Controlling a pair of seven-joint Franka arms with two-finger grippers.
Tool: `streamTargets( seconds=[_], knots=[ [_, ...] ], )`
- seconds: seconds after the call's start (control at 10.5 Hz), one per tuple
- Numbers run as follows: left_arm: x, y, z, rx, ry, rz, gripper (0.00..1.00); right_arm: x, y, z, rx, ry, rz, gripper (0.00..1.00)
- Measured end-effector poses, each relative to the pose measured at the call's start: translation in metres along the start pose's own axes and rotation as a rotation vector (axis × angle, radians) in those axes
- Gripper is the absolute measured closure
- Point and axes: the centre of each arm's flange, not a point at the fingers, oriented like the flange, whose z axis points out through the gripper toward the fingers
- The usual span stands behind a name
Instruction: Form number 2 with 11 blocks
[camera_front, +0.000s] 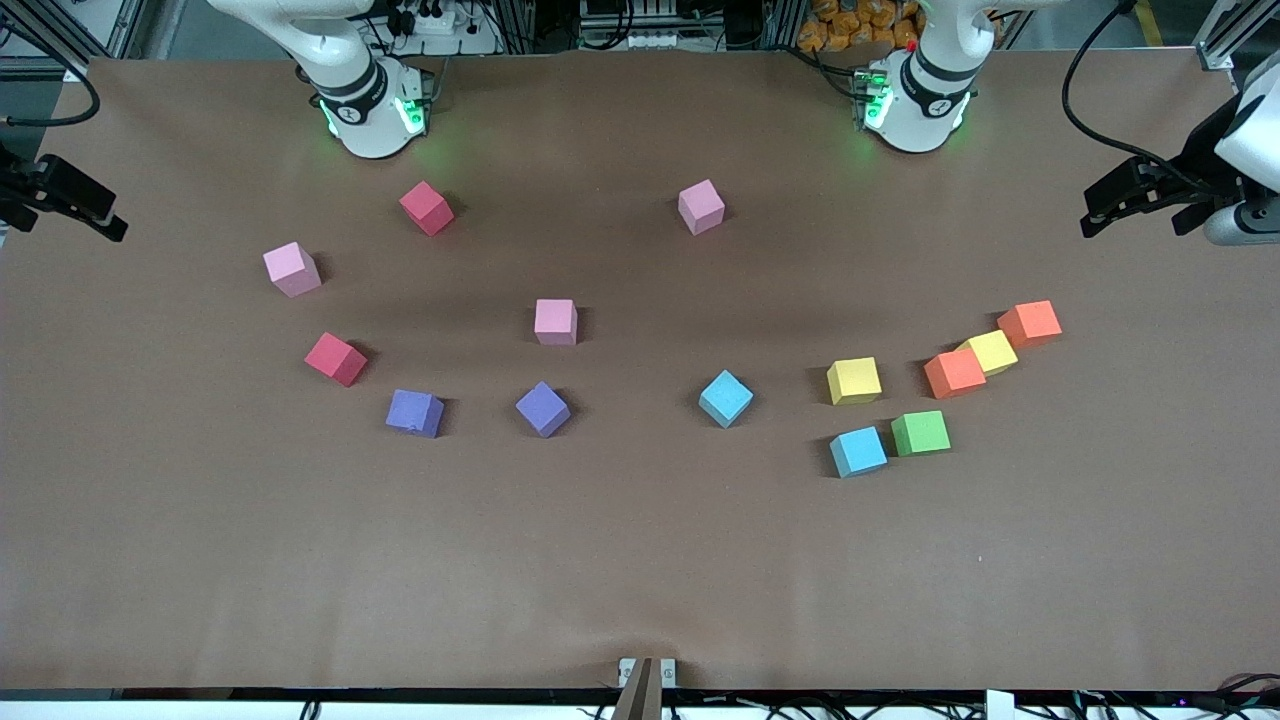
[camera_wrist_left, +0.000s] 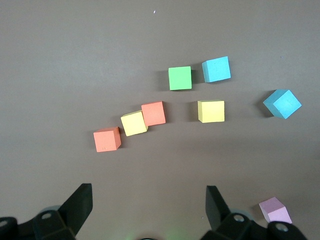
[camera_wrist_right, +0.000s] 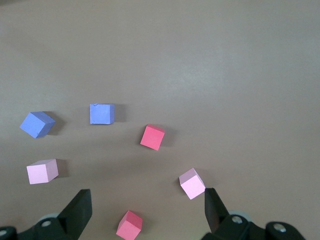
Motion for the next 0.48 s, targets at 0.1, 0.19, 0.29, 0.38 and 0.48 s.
streamTargets(
  seconds=[0.1, 0.19, 0.29, 0.38, 0.48],
  knots=[
    [0.0, -0.0001, 0.0, 0.0, 0.0, 0.0, 0.0, 0.0, 0.0001, 0.0, 0.0, 0.0, 0.0, 0.0],
    [0.0001, -0.0006, 0.0, 0.0, 0.0, -0.001, 0.0, 0.0, 0.0003, 0.0, 0.0, 0.0, 0.001, 0.0],
    [0.0001, -0.0008, 0.0, 0.0, 0.0, -0.002, 0.0, 0.0, 0.0005, 0.0, 0.0, 0.0, 0.001, 0.0],
    [0.0002, -0.0008, 0.0002, 0.0, 0.0, -0.002, 0.0, 0.0001, 0.0007, 0.0, 0.0, 0.0, 0.002, 0.0],
    [0.0004, -0.0008, 0.001, 0.0, -0.002, -0.002, 0.0, 0.0001, 0.0015, 0.0, 0.0, 0.0, 0.003, 0.0]
  ],
)
